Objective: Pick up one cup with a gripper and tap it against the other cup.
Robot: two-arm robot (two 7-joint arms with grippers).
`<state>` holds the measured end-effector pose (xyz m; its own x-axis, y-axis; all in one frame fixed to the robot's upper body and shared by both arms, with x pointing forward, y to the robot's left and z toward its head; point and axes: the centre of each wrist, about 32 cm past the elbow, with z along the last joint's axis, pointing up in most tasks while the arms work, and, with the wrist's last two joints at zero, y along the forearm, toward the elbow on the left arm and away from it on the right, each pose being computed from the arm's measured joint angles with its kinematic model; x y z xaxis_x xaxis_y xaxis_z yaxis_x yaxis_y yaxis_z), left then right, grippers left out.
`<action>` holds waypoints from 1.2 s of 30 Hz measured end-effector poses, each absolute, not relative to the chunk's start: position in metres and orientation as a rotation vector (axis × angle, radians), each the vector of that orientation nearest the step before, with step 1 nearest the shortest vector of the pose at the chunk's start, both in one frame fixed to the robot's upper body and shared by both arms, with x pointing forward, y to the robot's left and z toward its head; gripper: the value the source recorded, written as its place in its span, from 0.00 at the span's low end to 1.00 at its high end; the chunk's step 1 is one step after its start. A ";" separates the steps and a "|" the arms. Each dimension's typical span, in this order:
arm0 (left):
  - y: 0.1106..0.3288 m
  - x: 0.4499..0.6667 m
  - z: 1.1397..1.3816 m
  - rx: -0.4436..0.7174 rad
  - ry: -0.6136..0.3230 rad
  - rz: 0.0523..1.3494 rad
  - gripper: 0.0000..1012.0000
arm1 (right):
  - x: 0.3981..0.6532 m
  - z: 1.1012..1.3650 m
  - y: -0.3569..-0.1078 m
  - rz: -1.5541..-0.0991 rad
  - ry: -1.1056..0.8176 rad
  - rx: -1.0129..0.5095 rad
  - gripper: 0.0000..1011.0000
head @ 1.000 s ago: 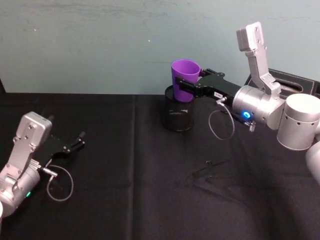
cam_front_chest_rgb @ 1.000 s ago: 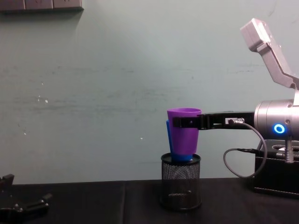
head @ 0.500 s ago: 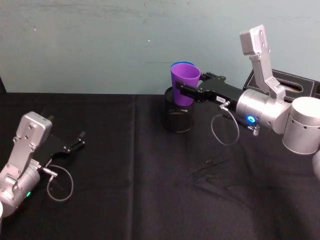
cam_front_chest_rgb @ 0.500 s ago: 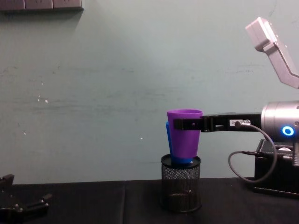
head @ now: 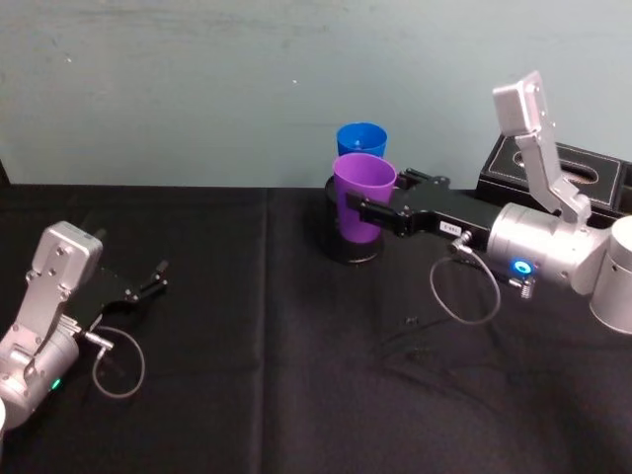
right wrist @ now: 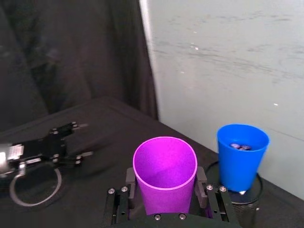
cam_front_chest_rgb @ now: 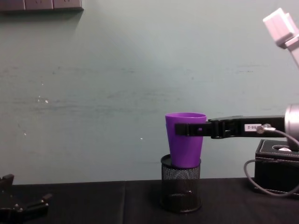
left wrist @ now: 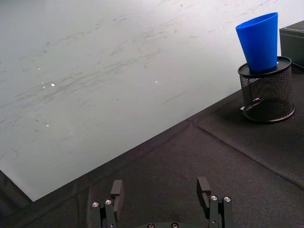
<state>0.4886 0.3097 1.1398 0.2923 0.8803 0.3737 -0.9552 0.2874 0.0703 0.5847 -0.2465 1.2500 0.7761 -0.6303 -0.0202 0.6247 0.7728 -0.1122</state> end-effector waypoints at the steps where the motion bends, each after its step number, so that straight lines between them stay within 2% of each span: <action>1: 0.310 0.489 1.140 0.304 -0.285 1.248 1.00 | 0.581 1.250 -0.249 -0.667 0.059 -0.099 0.72; 17: 0.310 0.489 1.140 0.304 -0.285 1.248 1.00 | 0.556 1.252 -0.267 -0.581 0.058 -0.100 0.72; 36: 0.310 0.489 1.140 0.304 -0.285 1.248 1.00 | 0.552 1.246 -0.268 -0.534 0.049 -0.132 0.72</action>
